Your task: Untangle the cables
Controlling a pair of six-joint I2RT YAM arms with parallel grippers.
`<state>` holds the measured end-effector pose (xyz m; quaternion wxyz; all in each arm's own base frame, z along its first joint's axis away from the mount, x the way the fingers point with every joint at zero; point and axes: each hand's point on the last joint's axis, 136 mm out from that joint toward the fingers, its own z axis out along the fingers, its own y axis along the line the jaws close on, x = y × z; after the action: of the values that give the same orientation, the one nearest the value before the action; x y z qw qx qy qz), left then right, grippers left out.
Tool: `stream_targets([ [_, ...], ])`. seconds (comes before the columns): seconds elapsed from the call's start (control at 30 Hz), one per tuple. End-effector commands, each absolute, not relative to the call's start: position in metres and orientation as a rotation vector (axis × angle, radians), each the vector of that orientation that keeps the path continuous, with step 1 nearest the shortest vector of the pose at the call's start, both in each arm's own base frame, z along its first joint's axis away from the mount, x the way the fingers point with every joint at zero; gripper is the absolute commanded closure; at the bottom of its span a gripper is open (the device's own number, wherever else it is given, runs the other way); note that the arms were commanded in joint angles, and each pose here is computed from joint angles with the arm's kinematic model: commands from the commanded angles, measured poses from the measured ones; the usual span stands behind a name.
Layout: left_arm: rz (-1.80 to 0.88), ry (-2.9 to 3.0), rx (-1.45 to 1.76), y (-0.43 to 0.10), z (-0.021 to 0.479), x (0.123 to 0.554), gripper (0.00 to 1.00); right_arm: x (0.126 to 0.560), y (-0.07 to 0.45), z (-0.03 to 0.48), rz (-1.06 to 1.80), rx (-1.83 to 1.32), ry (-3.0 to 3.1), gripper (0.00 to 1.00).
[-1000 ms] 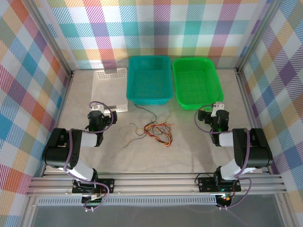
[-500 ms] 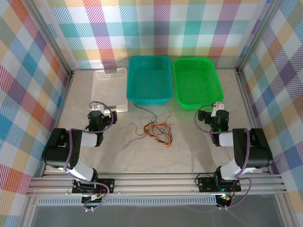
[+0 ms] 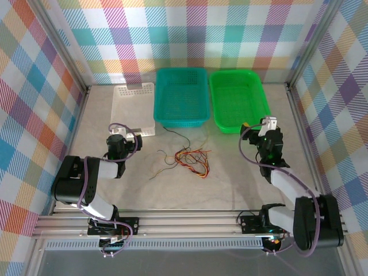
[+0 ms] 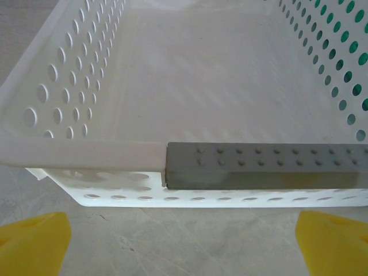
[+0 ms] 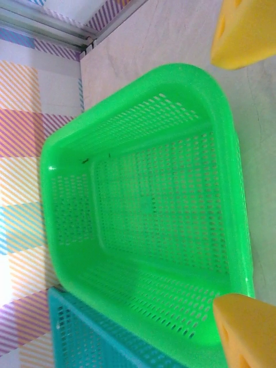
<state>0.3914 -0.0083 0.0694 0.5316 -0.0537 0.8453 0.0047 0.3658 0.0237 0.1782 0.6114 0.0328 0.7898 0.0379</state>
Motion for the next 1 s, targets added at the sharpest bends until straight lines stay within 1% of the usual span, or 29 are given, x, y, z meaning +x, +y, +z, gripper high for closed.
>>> stream_targets([
  [0.0, 0.013, 1.982, -0.116, -0.007, 0.08, 0.398, 0.0, 0.353, 0.052, 0.197, 0.335, 0.096, 1.833, 0.0],
  [0.07, 0.012, 1.982, -0.116, -0.007, 0.08, 0.397, 0.0, 0.345, 0.066, 0.217, 0.513, 0.164, 1.823, 0.0],
  [0.13, 0.013, 1.982, -0.116, -0.007, 0.08, 0.398, 0.0, 0.336, 0.078, 0.238, 0.62, 0.143, 1.823, 0.0],
  [0.17, 0.013, 1.982, -0.116, -0.007, 0.08, 0.398, 0.0, 0.331, 0.073, 0.243, 0.621, 0.201, 1.836, 0.0],
  [0.27, 0.013, 1.983, -0.116, -0.007, 0.08, 0.397, 0.0, 0.308, 0.033, 0.236, 0.566, 0.592, 1.83, 0.0],
  [0.33, 0.013, 1.984, -0.116, -0.007, 0.08, 0.398, 0.0, 0.299, 0.05, 0.253, 0.629, 0.411, 1.764, 0.0],
  [0.4, 0.013, 1.984, -0.115, -0.007, 0.079, 0.398, 0.0, 0.293, 0.062, 0.259, 0.652, 0.312, 1.789, 0.0],
  [0.53, 0.013, 1.983, -0.115, -0.007, 0.08, 0.397, 0.0, 0.289, 0.078, 0.231, 0.627, 0.239, 2.025, 0.0],
  [0.63, 0.013, 1.983, -0.116, -0.007, 0.08, 0.397, 0.0, 0.283, 0.109, 0.199, 0.659, 0.168, 2.169, 0.0],
  [0.7, 0.012, 1.975, -0.116, -0.007, 0.081, 0.397, 0.0, 0.277, 0.132, 0.18, 0.607, 0.086, 2.219, 0.0],
  [0.83, 0.028, 1.997, -0.134, -0.004, 0.098, 0.396, 0.0, 0.265, 0.161, 0.136, 0.539, 0.024, 2.36, 0.0],
  [0.97, 0.014, 1.993, -0.13, -0.005, 0.121, 0.393, 0.0, 0.26, 0.179, 0.111, 0.517, -0.017, 2.438, 0.0],
])
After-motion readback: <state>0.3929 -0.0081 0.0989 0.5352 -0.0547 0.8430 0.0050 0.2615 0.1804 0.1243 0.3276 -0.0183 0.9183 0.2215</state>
